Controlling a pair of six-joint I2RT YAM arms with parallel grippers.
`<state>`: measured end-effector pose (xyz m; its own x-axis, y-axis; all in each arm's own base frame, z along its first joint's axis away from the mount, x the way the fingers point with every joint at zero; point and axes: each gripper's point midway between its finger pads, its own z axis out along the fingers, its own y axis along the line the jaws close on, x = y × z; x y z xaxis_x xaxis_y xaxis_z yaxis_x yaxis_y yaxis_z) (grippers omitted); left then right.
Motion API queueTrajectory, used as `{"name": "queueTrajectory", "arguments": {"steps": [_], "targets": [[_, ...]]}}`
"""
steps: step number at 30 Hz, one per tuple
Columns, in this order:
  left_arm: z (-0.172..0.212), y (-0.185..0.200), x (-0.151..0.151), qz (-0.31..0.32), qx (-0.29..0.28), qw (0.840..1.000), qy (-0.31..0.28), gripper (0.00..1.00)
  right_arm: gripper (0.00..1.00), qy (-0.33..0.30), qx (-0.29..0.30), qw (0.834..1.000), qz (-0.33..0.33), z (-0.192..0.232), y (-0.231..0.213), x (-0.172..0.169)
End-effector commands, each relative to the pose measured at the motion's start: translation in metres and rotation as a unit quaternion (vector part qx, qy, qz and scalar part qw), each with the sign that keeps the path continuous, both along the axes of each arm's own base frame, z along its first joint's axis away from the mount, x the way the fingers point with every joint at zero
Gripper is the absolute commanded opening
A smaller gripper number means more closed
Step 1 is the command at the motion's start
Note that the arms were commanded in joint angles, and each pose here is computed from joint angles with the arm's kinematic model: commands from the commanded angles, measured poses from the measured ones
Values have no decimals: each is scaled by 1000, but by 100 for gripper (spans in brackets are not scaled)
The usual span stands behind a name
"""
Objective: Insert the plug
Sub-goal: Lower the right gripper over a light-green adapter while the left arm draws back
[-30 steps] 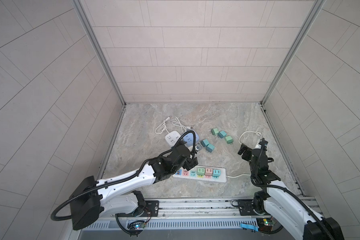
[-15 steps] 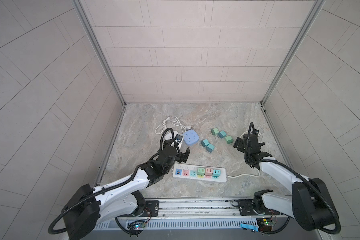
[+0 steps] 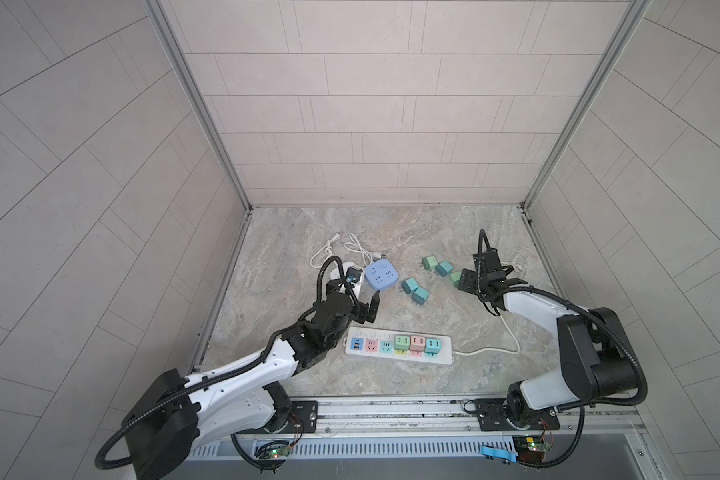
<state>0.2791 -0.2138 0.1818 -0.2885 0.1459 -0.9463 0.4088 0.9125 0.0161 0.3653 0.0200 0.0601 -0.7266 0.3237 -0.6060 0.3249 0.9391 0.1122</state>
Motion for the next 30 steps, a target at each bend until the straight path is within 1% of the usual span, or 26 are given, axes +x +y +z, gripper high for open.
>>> {"name": "queueTrajectory", "arguments": {"steps": [1,4,9,11,13,16,18,20,22,24,27,30], "targets": [[4,3,4,16,-6,1000,-5,100,85,10,15,999,41,-2,13,-6],[3,2,4,15,-6,1000,-3,100,86,-1,17,998,56,2,19,-2],[1,3,6,20,2,1000,-3,100,86,45,10,997,67,-10,24,16],[-1,2,6,19,3,1000,-1,100,86,52,7,996,67,-11,23,19],[-3,2,7,20,9,1000,-2,100,87,38,2,998,58,-7,20,16],[-5,4,9,26,19,999,-2,100,93,-4,-1,999,47,4,15,9],[-7,4,9,27,22,999,-2,100,96,-30,5,998,55,12,18,8],[-8,4,10,28,25,999,-1,100,97,-31,11,997,71,12,25,10],[-8,4,10,27,27,999,0,100,97,-12,17,996,89,7,33,16],[-9,3,11,27,27,999,0,100,97,24,32,993,114,-5,45,23],[-10,2,11,25,30,999,2,100,94,80,25,990,111,-22,46,28],[-10,2,12,26,32,999,3,100,93,92,15,989,113,-26,47,28]]}}
